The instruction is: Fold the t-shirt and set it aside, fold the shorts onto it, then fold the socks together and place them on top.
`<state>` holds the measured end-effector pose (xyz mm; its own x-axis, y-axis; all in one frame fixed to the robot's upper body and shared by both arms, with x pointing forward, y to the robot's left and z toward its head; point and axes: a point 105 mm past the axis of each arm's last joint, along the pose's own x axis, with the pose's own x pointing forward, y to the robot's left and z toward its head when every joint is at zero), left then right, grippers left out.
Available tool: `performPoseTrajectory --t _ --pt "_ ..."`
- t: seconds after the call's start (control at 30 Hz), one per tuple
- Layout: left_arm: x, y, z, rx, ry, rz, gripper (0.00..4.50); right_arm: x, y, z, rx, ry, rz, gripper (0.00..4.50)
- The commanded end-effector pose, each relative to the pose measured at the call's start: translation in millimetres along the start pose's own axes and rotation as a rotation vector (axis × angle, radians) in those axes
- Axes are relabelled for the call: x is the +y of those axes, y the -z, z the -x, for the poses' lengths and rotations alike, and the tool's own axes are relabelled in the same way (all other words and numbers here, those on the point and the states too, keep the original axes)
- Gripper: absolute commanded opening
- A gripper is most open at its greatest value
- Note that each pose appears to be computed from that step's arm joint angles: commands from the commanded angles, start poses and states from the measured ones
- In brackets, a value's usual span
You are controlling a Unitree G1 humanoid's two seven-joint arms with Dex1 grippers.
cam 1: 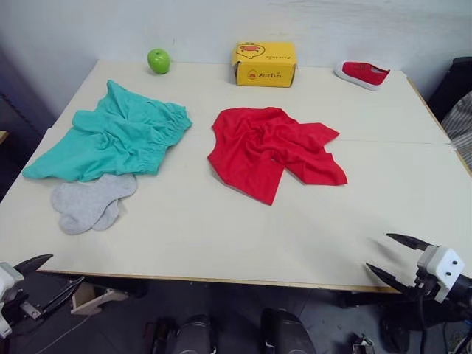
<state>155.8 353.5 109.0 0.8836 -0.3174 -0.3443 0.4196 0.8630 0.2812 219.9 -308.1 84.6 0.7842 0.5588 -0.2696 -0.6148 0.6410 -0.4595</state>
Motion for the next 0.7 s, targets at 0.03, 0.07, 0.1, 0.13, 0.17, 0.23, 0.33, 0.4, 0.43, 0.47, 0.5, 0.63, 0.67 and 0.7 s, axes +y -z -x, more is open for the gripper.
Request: performPoseTrajectory --t 0.03,0.07,0.1,0.13,0.17,0.23,0.33,0.4,0.43,0.47,0.5,0.63,0.67,0.7 --pt "-4.8 -10.6 -3.6 -0.031 0.033 -0.011 4.50 -4.4 -4.9 -1.3 -0.029 0.030 0.014 4.47" --pt "-10.3 -14.7 -6.7 -0.042 0.069 -0.009 4.50 -5.9 -6.9 -2.8 -0.038 0.037 0.016 4.47" --pt "-16.7 -20.0 -10.9 -0.050 0.116 0.008 4.50 -7.6 -10.3 -4.5 -0.053 0.044 0.021 4.47" --pt "-21.7 -26.0 -15.0 -0.058 0.154 0.016 4.50 -9.3 -13.6 -6.4 -0.065 0.048 0.025 4.47" --pt "-26.9 -36.2 -21.8 -0.077 0.194 0.017 4.50 -10.7 -17.8 -8.7 -0.079 0.045 0.034 4.47" --pt "-38.8 -59.7 -38.9 -0.110 0.293 0.030 4.50 -13.9 -27.1 -14.4 -0.104 0.033 0.061 4.47" --pt "-61.8 -94.8 -67.7 -0.138 0.448 0.032 4.50 -18.8 -40.0 -24.9 -0.125 -0.003 0.123 4.47" --pt "-77.1 -114.0 -87.2 -0.148 0.522 0.000 4.50 -21.6 -45.4 -34.9 -0.094 -0.054 0.207 4.47" --pt "-84.5 -122.0 -97.2 -0.147 0.553 -0.004 4.50 -24.8 -49.5 -41.2 -0.082 -0.071 0.247 4.47" --pt "-90.9 -129.9 -106.7 -0.157 0.575 -0.023 4.50 -31.0 -53.9 -47.5 -0.074 -0.062 0.272 4.47" --pt "-96.4 -136.9 -116.3 -0.166 0.591 -0.043 4.50 -37.4 -58.1 -53.5 -0.073 -0.047 0.287 4.47" --pt "-118.5 -154.8 -158.6 -0.177 0.641 -0.119 4.50 -49.8 -61.9 -75.1 -0.034 -0.045 0.379 4.47" --pt "-122.7 -157.3 -165.7 -0.179 0.649 -0.136 4.50 -51.6 -62.3 -78.4 -0.036 -0.042 0.379 4.47" --pt "-129.7 -159.2 -175.4 -0.175 0.665 -0.170 4.50 -55.3 -62.2 -83.1 -0.031 -0.033 0.388 4.47"
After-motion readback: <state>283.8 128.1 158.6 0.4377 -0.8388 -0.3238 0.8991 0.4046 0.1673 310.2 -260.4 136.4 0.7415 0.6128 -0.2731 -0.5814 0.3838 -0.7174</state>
